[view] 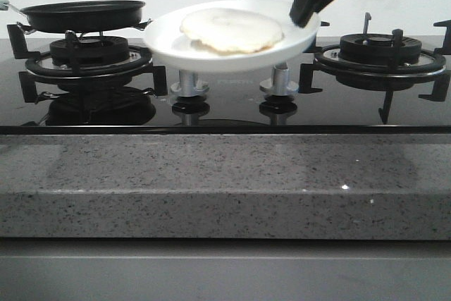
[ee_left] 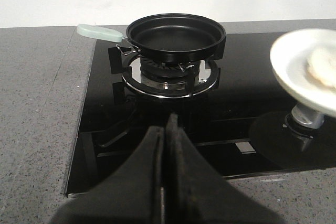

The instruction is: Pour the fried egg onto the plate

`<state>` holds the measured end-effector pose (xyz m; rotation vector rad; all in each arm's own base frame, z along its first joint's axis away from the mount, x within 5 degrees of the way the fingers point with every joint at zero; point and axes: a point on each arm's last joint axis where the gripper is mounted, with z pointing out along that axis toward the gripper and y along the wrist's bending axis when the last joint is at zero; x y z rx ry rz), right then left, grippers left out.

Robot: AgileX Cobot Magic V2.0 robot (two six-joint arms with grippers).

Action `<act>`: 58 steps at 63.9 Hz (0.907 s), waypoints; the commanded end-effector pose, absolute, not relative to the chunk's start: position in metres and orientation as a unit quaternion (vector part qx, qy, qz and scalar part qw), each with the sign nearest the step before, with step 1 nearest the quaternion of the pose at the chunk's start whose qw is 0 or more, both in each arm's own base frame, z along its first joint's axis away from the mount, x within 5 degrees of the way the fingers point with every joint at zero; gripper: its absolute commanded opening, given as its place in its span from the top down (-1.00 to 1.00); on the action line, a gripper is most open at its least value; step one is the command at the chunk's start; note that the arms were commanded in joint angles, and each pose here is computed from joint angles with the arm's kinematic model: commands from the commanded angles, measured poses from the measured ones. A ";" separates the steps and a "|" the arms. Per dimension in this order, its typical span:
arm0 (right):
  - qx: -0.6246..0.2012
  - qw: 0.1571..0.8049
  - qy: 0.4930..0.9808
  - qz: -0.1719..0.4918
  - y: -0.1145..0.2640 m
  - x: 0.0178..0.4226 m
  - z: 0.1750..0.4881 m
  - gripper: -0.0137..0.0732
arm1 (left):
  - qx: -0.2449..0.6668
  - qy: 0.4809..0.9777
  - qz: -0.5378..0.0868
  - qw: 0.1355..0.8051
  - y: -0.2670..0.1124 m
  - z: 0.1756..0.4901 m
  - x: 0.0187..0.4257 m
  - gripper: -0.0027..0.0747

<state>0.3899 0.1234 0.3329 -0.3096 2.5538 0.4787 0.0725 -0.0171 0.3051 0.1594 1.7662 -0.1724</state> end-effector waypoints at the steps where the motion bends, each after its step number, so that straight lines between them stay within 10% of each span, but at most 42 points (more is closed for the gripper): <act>1: -0.100 0.317 0.923 0.193 0.117 0.397 0.371 0.82 | 0.058 0.738 -0.079 0.667 -0.016 0.321 0.073 0.98; 58: -0.092 0.261 0.944 0.179 0.118 0.451 0.323 0.55 | 0.058 0.738 -0.079 0.667 -0.016 0.321 0.073 0.98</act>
